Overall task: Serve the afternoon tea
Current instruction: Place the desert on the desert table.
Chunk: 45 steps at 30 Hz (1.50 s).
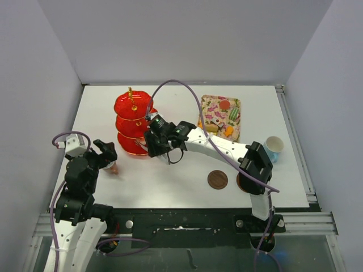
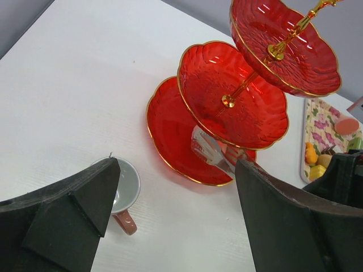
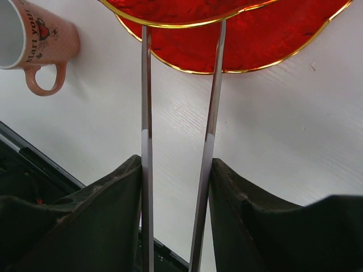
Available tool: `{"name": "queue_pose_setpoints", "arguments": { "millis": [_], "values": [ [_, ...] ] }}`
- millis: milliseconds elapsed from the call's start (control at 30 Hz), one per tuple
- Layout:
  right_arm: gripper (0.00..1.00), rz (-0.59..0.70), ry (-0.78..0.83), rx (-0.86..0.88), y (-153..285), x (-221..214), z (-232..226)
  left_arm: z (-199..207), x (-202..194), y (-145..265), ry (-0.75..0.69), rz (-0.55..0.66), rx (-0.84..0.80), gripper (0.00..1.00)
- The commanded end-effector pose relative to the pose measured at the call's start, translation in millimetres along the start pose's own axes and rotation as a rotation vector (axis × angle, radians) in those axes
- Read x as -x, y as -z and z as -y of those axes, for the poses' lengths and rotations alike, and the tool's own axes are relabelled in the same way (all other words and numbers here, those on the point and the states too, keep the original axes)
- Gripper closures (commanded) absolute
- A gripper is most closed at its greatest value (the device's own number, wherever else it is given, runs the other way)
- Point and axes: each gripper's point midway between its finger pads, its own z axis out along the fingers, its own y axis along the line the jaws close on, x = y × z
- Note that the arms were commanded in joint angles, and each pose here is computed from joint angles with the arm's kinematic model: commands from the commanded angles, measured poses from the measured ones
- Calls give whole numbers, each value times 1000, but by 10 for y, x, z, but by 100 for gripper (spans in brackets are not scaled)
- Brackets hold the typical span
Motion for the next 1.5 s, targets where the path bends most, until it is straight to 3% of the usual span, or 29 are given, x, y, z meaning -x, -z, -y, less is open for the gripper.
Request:
{"name": "queue_pose_setpoints", "arguments": {
  "millis": [0, 633, 1467],
  "values": [
    [74, 104, -22, 48, -1, 308, -243, 53, 171, 29, 24, 59, -16, 18],
    [73, 255, -84, -43, -401, 637, -411, 15, 190, 47, 31, 66, 6, 19],
    [72, 367, -36, -122, -543, 447, -482, 25, 184, 52, 33, 66, 1, 18]
  ]
}}
